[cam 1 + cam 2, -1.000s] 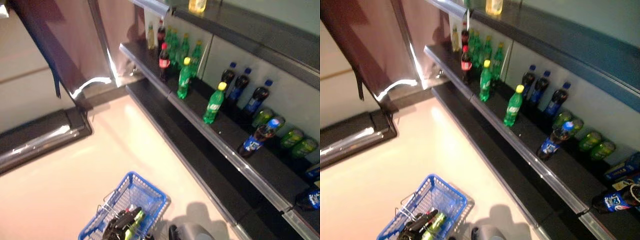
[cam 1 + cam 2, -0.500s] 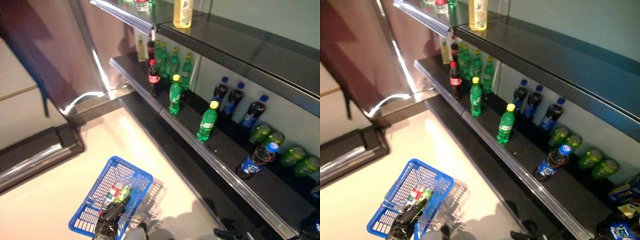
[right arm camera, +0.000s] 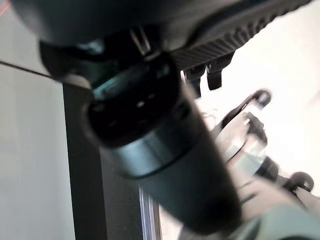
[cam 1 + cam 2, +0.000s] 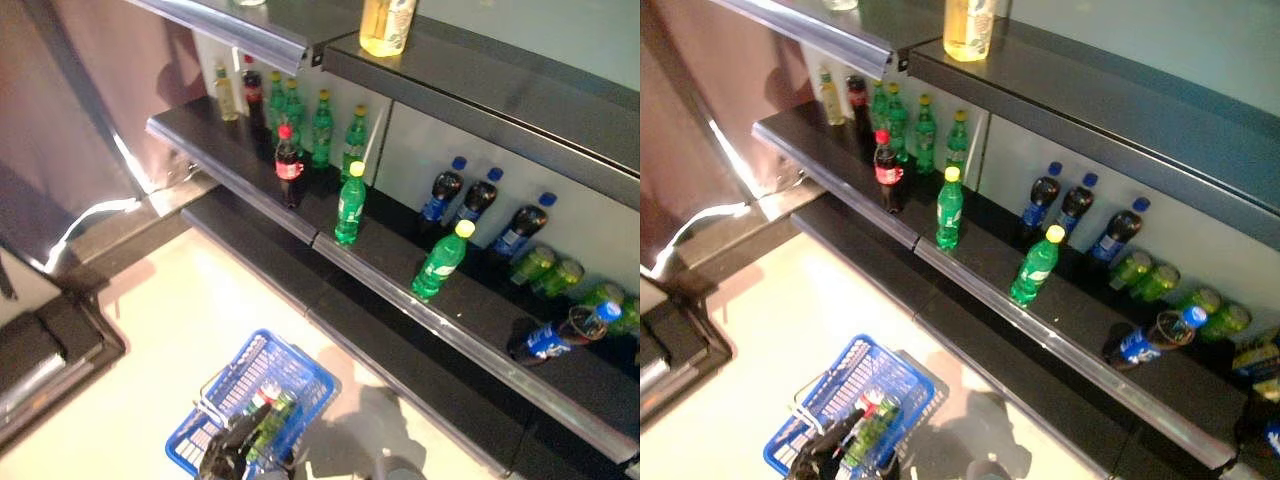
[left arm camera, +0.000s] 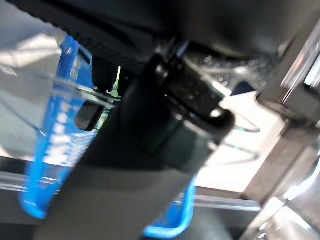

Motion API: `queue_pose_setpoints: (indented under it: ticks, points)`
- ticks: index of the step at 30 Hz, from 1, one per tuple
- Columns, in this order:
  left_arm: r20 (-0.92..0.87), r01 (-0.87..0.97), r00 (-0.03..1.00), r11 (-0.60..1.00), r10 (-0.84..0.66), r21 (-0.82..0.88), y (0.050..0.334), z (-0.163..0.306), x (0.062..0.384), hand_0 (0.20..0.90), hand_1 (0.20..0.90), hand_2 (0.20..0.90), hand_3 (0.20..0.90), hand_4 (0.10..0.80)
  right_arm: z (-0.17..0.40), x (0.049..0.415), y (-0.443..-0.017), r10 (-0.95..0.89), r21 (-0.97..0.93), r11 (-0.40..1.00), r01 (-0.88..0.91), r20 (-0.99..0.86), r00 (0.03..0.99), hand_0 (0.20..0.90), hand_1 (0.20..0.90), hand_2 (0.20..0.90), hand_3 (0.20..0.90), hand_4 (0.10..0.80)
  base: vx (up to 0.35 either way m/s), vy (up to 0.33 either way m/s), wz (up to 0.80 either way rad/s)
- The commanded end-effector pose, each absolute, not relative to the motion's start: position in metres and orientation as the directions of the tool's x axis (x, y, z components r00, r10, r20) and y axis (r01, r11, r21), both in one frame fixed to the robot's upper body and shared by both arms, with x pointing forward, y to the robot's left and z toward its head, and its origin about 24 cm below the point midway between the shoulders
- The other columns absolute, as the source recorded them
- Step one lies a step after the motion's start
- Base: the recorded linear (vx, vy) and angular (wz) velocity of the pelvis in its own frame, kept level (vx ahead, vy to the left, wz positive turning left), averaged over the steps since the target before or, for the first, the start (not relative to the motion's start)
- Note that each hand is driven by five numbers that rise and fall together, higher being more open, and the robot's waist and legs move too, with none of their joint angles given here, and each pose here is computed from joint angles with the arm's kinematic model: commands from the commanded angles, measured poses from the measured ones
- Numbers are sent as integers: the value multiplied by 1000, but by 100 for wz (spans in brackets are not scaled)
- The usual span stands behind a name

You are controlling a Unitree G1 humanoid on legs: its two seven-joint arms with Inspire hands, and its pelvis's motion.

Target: Pick up the drink and place into the basket.

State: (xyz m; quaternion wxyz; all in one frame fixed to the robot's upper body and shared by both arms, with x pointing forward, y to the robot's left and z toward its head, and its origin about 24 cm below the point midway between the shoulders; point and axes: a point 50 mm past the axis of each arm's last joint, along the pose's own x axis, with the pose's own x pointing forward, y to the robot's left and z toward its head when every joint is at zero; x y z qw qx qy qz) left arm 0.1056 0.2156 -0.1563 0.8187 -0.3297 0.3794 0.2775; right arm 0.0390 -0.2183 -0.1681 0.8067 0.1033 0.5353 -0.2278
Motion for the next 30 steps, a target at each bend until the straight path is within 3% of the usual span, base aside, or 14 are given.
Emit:
queue_pose_setpoints:
  ticks: [1,11,17,22,26,30]
  points:
    - [-588,-598,747,702,312,-387,258,-121,146,300,300,300,200,100,-161,53,-234,-313,-109,875,472,-870,380,900,900,900,900,800,294,116,-13]
    - [-607,-629,734,643,305,-437,239,-129,145,300,300,300,200,100,-162,55,-237,-293,-124,904,410,-877,381,900,900,900,900,800,196,7,-14]
    - [-628,-677,702,589,337,-441,240,-136,126,300,300,300,200,100,-154,90,-240,-230,-143,968,208,-842,488,900,900,900,900,800,265,184,-55]
    - [-649,-724,670,513,361,-461,239,-140,112,300,300,300,200,100,-150,88,-240,-211,-141,975,169,-822,530,900,900,900,900,800,202,280,-60]
    - [-655,-707,676,546,336,-450,237,-139,120,300,300,300,200,100,-146,95,-237,-183,-123,982,142,-796,577,900,900,900,900,800,112,331,-55]
    - [-640,-706,675,572,367,-417,255,-133,122,300,300,300,200,100,-129,117,-220,-52,-122,991,-54,-726,686,900,900,900,900,800,91,241,-46]
